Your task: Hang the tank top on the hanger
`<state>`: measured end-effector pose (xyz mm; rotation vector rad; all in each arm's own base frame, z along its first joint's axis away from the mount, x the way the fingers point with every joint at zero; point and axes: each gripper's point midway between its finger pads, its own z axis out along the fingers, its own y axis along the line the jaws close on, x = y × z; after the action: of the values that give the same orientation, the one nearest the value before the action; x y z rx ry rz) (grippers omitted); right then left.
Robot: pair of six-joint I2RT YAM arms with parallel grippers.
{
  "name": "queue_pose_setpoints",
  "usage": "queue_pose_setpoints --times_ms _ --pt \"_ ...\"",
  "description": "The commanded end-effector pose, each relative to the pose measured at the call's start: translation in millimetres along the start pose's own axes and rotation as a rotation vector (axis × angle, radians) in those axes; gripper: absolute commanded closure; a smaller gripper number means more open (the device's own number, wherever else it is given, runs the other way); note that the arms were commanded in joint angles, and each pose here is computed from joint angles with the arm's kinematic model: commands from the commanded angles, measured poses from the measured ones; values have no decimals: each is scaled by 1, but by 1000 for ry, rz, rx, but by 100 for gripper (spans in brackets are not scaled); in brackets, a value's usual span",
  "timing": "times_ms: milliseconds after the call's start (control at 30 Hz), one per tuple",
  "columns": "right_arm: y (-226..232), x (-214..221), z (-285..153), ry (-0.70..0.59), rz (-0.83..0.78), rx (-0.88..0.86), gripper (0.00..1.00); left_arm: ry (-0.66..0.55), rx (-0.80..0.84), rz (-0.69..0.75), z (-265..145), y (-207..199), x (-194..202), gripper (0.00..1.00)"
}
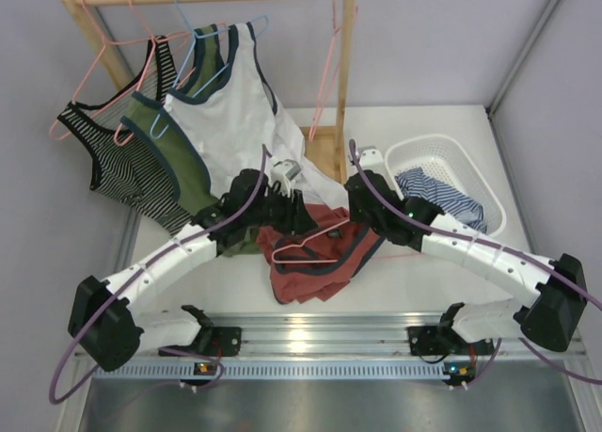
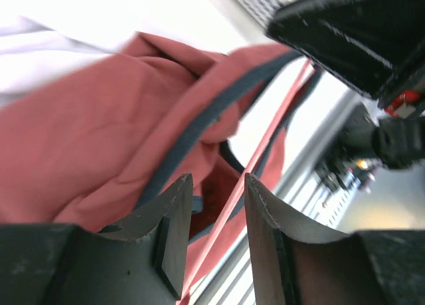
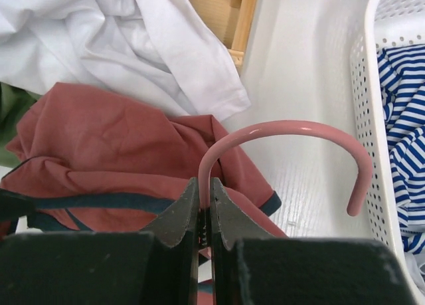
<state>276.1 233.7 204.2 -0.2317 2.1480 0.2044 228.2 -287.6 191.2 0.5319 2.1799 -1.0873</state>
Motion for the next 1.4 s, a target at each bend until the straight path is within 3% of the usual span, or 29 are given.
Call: queue_pose_setpoints --times_ms 0,133,500,967,1367 --pt "-1 -18 -3 -51 -4 33 100 -101 -181 12 -25 15 -29 58" --pt "0 -18 -3 -56 -7 29 100 -36 -372 -34 -46 42 -11 63" --pt "-10 -21 -8 -67 -8 72 100 190 -457 -10 -54 39 50 70" --pt "-20 -21 -11 -69 -11 137 100 246 -712 122 -67 48 54 62" --pt "-18 -18 -9 -71 -24 164 100 271 -755 130 -54 56 58 59"
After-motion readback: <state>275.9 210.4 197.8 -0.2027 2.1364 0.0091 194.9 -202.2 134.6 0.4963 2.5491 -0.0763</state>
